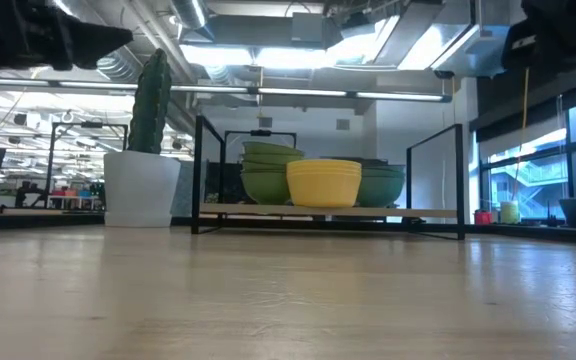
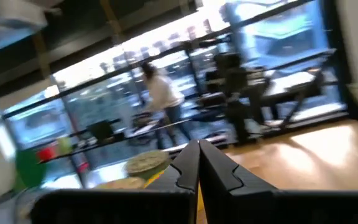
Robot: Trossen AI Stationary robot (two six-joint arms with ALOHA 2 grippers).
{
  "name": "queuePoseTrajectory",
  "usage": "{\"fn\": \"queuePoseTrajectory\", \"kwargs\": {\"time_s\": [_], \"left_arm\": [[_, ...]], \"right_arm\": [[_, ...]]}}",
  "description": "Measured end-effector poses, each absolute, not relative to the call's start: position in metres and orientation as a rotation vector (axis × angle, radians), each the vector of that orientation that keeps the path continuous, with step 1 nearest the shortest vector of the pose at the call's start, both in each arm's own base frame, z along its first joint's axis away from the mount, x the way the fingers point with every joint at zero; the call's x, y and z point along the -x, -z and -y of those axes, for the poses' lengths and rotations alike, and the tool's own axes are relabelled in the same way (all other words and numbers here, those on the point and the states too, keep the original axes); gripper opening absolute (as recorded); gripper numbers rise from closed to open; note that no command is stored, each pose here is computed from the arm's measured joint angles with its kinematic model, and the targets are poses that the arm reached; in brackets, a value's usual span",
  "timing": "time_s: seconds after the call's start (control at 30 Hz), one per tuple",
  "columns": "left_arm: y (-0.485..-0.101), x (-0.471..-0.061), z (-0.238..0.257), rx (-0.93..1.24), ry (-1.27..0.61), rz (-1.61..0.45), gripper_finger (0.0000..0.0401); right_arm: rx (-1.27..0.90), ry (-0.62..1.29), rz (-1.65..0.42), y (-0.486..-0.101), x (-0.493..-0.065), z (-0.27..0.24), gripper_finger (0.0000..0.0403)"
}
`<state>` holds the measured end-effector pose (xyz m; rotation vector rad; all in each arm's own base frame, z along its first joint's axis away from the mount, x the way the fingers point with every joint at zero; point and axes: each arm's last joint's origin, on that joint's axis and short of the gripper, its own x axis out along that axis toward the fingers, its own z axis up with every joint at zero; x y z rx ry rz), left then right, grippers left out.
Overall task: Pick & Place Mini bowls
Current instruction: Return to Home Position
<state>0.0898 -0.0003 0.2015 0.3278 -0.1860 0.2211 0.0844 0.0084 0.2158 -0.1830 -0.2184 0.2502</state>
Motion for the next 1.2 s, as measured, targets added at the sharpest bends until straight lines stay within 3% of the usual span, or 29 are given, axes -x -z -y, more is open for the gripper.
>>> {"fn": "queuePoseTrajectory", "kwargs": {"time_s": [0.23, 0.47, 1.2], "left_arm": [[-0.178, -0.096, 0.006, -0.367, -0.045, 0.121, 0.0002], [-0.169, -0.097, 0.005, -0.282, -0.037, 0.033, 0.0001], [-0.168, -0.097, 0.006, -0.171, 0.015, 0.026, 0.0003]], "right_arm": [[0.141, -0.256, 0.183, -0.204, -0.088, -0.008, 0.0004], [0.118, -0.161, 0.173, -0.181, -0.096, -0.004, 0.0004], [0.099, -0.107, 0.142, -0.178, -0.096, 0.001, 0.0013]]}}
